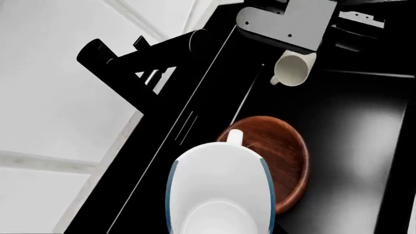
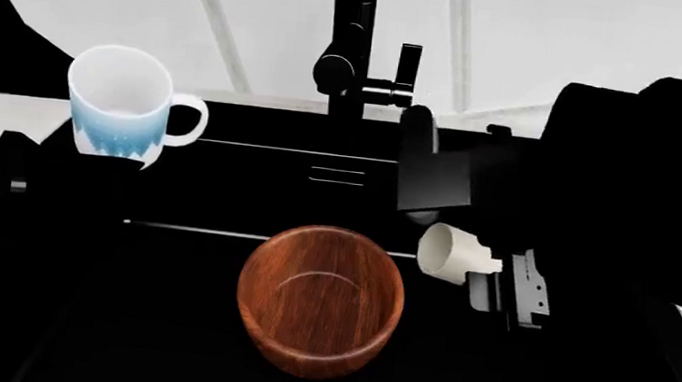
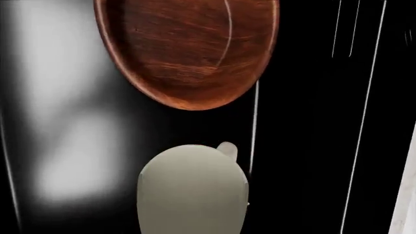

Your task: Pick the mug and mug and place them in the sink. Then turn on the water.

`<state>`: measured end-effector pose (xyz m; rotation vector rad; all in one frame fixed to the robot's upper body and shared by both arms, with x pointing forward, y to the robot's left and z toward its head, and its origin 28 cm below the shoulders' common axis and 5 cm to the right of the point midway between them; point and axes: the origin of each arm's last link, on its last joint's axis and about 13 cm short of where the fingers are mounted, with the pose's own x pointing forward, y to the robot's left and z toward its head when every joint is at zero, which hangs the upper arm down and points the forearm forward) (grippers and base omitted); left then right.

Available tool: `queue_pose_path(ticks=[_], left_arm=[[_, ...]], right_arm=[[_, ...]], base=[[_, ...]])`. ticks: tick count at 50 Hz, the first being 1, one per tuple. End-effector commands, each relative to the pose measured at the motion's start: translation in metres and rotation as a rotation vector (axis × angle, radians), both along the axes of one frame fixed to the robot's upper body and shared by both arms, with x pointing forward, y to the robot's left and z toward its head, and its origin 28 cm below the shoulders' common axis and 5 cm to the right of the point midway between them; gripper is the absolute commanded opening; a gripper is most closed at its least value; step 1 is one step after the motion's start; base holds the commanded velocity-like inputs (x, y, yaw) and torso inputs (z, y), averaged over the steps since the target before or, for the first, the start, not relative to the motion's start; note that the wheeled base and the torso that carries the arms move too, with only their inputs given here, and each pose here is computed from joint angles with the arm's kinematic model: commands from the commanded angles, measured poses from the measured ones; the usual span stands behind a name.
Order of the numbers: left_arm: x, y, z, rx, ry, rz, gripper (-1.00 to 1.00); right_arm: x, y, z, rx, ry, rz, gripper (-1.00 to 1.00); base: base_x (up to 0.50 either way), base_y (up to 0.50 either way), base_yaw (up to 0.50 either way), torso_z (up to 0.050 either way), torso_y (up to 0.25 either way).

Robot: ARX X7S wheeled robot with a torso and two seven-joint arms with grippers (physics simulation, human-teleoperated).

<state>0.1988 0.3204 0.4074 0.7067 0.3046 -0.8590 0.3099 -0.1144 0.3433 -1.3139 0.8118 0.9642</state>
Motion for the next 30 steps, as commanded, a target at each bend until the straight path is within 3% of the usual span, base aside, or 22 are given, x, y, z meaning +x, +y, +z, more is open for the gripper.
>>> queue_pose_path(ticks=[1,16,30], left_arm=[[-0.002,0.0,0.0,-0.008,-0.012,0.008,-1.0],[-0.001,0.003,-0.002,-0.01,-0.008,0.012,-1.0],[0.0,0.001,-0.002,-0.01,-0.004,0.009,-1.0]], right_arm=[[0.014,0.007,-0.022,-0.039,0.028,0.001,-1.0],[0.023,0.0,-0.04,-0.127,0.055,-0.043,-1.0],[0.027,0.004,-0.05,-0.137,0.079,-0.031,-1.0]], base=[[0.0,0.0,0.0,0.0,0.0],[0.0,0.0,0.0,0.001,0.001],[0.0,0.0,0.0,0.0,0.001]])
